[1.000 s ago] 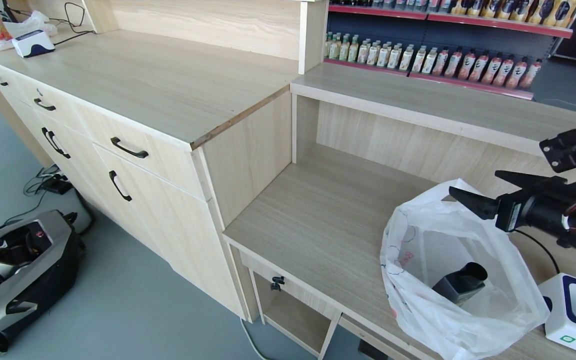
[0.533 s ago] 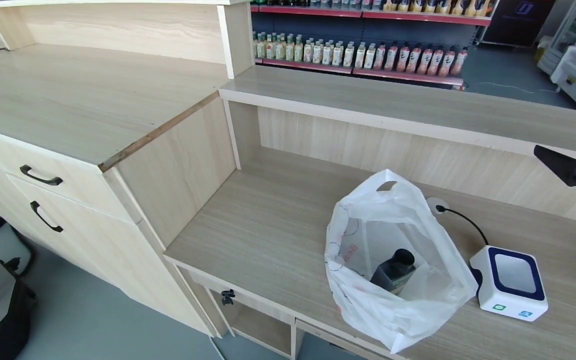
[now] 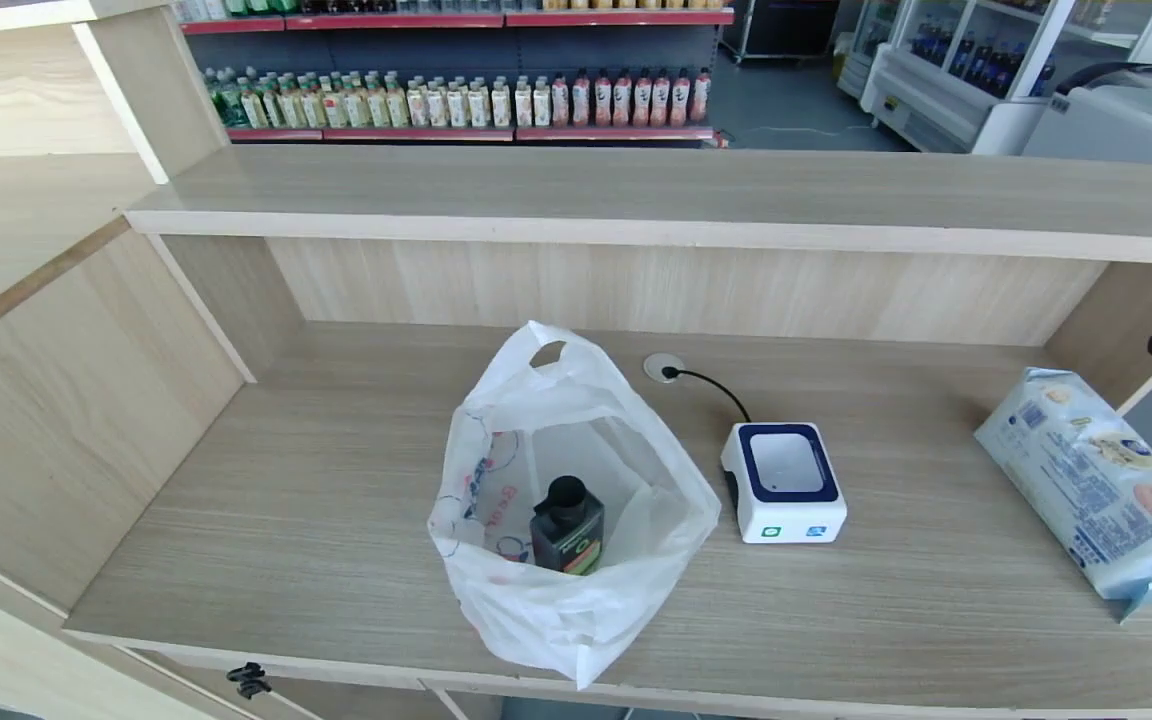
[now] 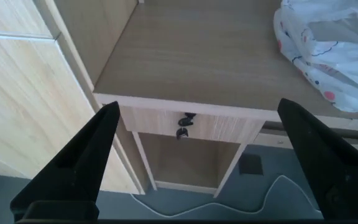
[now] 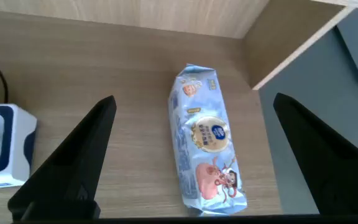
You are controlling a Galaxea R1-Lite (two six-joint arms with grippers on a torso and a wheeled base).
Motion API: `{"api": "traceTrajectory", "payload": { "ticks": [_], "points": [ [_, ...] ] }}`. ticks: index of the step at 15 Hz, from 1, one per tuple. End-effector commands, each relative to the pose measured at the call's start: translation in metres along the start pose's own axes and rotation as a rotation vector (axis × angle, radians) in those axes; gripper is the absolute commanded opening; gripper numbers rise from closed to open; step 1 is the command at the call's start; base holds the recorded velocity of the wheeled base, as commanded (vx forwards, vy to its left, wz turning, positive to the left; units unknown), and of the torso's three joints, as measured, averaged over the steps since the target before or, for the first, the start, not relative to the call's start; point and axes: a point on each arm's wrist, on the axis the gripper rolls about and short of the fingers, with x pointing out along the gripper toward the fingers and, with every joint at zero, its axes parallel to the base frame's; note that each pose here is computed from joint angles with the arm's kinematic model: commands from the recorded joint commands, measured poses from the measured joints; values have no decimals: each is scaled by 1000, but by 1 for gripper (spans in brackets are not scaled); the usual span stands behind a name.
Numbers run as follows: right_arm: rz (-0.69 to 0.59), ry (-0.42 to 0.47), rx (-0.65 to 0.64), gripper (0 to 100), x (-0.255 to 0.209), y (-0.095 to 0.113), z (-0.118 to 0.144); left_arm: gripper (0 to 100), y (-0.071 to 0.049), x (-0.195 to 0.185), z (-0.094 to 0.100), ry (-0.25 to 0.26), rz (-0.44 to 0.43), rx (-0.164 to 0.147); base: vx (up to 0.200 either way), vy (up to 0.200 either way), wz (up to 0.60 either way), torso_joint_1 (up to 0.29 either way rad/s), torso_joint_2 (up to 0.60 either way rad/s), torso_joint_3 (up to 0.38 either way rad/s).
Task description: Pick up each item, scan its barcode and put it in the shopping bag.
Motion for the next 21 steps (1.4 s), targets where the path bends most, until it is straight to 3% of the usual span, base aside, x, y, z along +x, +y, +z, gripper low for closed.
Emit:
{"api": "traceTrajectory", "payload": {
  "ticks": [1,2,10,12,16,21],
  "points": [
    [-28,21,6,100,11,-5,2,100,0,0,0,1,2,0,0,0,0,0,0,0],
    [-33,27,8,100,12,-7,1,100,0,0,0,-1,0,0,0,0,0,0,0,0],
    [-14,445,35,100,98,-35,-73,100,0,0,0,-1,2,0,0,0,0,0,0,0],
    [-18,457,8,100,112,-45,-77,100,0,0,0,-1,0,0,0,0,0,0,0,0],
    [93,497,45,100,125,-40,-96,100,0,0,0,-1,0,0,0,0,0,0,0,0],
    [210,406,55,100,127,-36,-84,100,0,0,0,1,0,0,0,0,0,0,0,0]
  ]
}}
